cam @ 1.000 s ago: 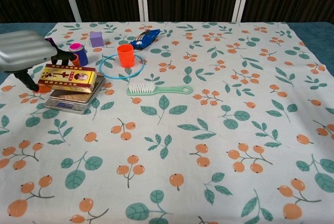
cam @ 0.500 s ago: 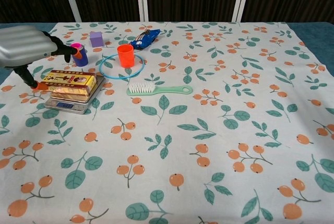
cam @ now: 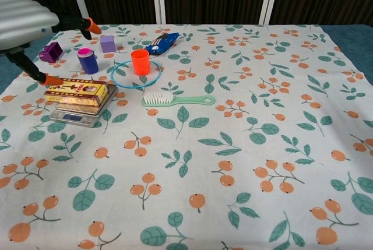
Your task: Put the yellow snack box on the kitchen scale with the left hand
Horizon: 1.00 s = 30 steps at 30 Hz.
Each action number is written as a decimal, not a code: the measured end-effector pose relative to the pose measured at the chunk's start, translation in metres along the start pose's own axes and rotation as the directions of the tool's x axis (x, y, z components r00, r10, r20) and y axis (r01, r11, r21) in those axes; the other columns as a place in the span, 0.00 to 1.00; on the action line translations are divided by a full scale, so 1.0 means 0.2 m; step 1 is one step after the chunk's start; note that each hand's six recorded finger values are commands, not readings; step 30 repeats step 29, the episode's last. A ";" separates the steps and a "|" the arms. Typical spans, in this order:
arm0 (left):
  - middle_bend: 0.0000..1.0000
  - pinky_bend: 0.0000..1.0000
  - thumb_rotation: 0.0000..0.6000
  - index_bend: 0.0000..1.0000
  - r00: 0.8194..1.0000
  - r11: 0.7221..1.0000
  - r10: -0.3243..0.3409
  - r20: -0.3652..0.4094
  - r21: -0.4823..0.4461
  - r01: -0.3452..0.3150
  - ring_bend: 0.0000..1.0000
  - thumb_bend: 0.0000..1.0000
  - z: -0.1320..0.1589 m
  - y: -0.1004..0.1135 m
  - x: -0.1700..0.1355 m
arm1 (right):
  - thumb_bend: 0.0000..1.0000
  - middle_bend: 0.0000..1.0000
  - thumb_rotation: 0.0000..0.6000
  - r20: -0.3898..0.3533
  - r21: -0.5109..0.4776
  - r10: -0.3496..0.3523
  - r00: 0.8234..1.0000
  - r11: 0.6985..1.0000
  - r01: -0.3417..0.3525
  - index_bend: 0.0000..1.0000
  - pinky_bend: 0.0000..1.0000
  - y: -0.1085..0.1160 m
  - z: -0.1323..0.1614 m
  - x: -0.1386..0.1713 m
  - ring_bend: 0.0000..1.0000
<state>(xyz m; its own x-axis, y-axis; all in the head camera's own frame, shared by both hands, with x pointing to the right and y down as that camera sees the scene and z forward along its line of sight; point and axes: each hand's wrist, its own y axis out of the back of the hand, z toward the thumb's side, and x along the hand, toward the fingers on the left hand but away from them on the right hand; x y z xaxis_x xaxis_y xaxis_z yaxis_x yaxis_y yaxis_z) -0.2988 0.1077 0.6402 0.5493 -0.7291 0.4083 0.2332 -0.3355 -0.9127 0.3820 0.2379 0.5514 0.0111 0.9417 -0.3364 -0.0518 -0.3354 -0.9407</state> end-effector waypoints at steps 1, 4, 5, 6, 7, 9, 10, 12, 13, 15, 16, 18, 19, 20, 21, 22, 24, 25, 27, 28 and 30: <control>0.15 0.18 1.00 0.10 1.000 1.000 0.010 -0.007 -0.011 -0.010 0.10 0.10 0.01 0.04 -0.03 | 0.51 0.07 1.00 0.000 -0.001 -0.002 1.000 1.000 0.002 0.03 0.01 0.00 0.00 0.00 0.06; 0.14 0.17 1.00 0.09 0.997 0.999 0.037 -0.062 -0.032 -0.039 0.10 0.08 0.02 0.15 -0.17 | 0.51 0.07 1.00 0.000 -0.004 -0.007 1.000 1.000 0.007 0.03 0.01 0.01 -0.01 0.00 0.06; 0.14 0.17 1.00 0.08 0.994 0.998 0.046 -0.098 -0.032 -0.050 0.10 0.08 0.00 0.18 -0.24 | 0.51 0.07 1.00 0.000 -0.005 -0.009 1.000 1.000 0.009 0.03 0.01 0.02 -0.01 0.01 0.06; 0.14 0.17 1.00 0.08 0.991 0.998 0.052 -0.127 -0.034 -0.057 0.10 0.07 -0.02 0.20 -0.29 | 0.51 0.07 1.00 0.001 -0.006 -0.012 1.000 1.000 0.012 0.03 0.01 0.02 -0.01 0.01 0.06; 0.13 0.17 1.00 0.08 0.986 0.997 0.057 -0.158 -0.036 -0.064 0.10 0.07 -0.04 0.21 -0.34 | 0.51 0.07 1.00 0.000 -0.006 -0.014 1.000 1.000 0.014 0.03 0.01 0.03 -0.01 0.01 0.06; 0.12 0.17 1.00 0.07 0.973 0.996 0.065 -0.224 -0.047 -0.077 0.09 0.07 -0.10 0.21 -0.45 | 0.51 0.07 1.00 0.001 -0.008 -0.016 1.000 1.000 0.016 0.03 0.01 0.03 -0.02 0.01 0.06; 0.11 0.16 1.00 0.07 0.968 0.995 0.066 -0.242 -0.057 -0.082 0.07 0.07 -0.12 0.21 -0.48 | 0.51 0.07 1.00 0.000 -0.009 -0.018 1.000 1.000 0.018 0.03 0.01 0.03 -0.02 0.01 0.06; 0.09 0.13 1.00 0.07 0.959 0.991 0.070 -0.274 -0.089 -0.098 0.03 0.07 -0.17 0.19 -0.53 | 0.51 0.07 1.00 -0.001 -0.012 -0.022 1.000 1.000 0.022 0.03 0.01 0.04 -0.03 0.01 0.06; 0.08 0.11 1.00 0.06 0.954 0.989 0.072 -0.290 -0.104 -0.106 0.02 0.06 -0.19 0.18 -0.56 | 0.51 0.07 1.00 -0.001 -0.012 -0.024 1.000 1.000 0.024 0.03 0.01 0.05 -0.03 0.01 0.06; 0.06 0.08 1.00 0.05 0.941 0.983 0.069 -0.331 -0.140 -0.122 0.00 0.05 -0.25 0.15 -0.64 | 0.51 0.07 1.00 -0.003 -0.014 -0.025 1.000 1.000 0.025 0.03 0.00 0.05 -0.03 0.01 0.06; 0.05 0.06 1.00 0.05 0.936 0.980 0.063 -0.347 -0.155 -0.123 0.00 0.05 -0.27 0.13 -0.67 | 0.51 0.07 1.00 -0.004 -0.014 -0.026 1.000 1.000 0.026 0.03 0.00 0.05 -0.03 0.01 0.06; 0.03 0.04 1.00 0.03 0.922 0.976 0.037 -0.384 -0.186 -0.117 0.00 0.03 -0.33 0.08 -0.74 | 0.51 0.07 1.00 -0.007 -0.014 -0.026 1.000 1.000 0.025 0.03 0.00 0.06 -0.03 0.01 0.06; 0.03 0.03 1.00 0.03 0.916 0.975 0.022 -0.401 -0.195 -0.109 0.00 0.03 -0.35 0.05 -0.77 | 0.51 0.07 1.00 -0.010 -0.015 -0.025 1.000 1.000 0.025 0.03 0.00 0.06 -0.03 0.01 0.06; 0.03 0.03 1.00 0.03 0.906 0.974 0.000 -0.422 -0.205 -0.095 0.00 0.03 -0.38 0.02 -0.81 | 0.51 0.07 1.00 -0.013 -0.015 -0.026 1.000 1.000 0.025 0.03 0.00 0.06 -0.03 0.01 0.06; 0.02 0.03 1.00 0.03 0.900 0.973 -0.016 -0.436 -0.213 -0.086 0.00 0.03 -0.40 0.00 -0.83 | 0.51 0.07 1.00 -0.016 -0.015 -0.026 1.000 1.000 0.026 0.03 0.00 0.06 -0.03 0.01 0.06; 0.02 0.02 1.00 0.03 0.895 0.972 -0.028 -0.446 -0.222 -0.080 0.00 0.03 -0.41 -0.02 -0.85 | 0.51 0.07 1.00 -0.018 -0.016 -0.026 0.999 1.000 0.026 0.03 0.00 0.06 -0.03 0.01 0.06; 0.02 0.02 1.00 0.03 0.887 0.966 -0.045 -0.460 -0.246 -0.079 0.00 0.03 -0.42 -0.05 -0.88 | 0.51 0.07 1.00 -0.021 -0.018 -0.026 0.999 1.000 0.026 0.03 0.00 0.07 -0.03 0.01 0.06; 0.02 0.02 1.00 0.03 0.884 0.964 -0.050 -0.465 -0.255 -0.080 0.00 0.03 -0.42 -0.06 -0.89 | 0.51 0.07 1.00 -0.022 -0.018 -0.026 0.999 1.000 0.026 0.03 0.00 0.07 -0.03 0.01 0.06; 0.02 0.02 1.00 0.03 0.878 0.960 -0.056 -0.475 -0.268 -0.084 0.00 0.03 -0.43 -0.08 -0.91 | 0.51 0.07 1.00 -0.023 -0.019 -0.027 0.999 0.999 0.026 0.03 0.00 0.07 -0.03 0.01 0.06; 0.02 0.02 1.00 0.03 0.877 0.959 -0.055 -0.478 -0.270 -0.086 0.00 0.03 -0.44 -0.08 -0.91 | 0.51 0.07 1.00 -0.023 -0.020 -0.027 0.999 0.999 0.026 0.03 0.00 0.07 -0.04 0.01 0.06; 0.02 0.02 1.00 0.03 0.875 0.958 -0.051 -0.481 -0.271 -0.093 0.00 0.03 -0.44 -0.09 -0.92 | 0.51 0.07 1.00 -0.023 -0.021 -0.027 0.999 0.999 0.026 0.03 0.00 0.08 -0.04 0.01 0.06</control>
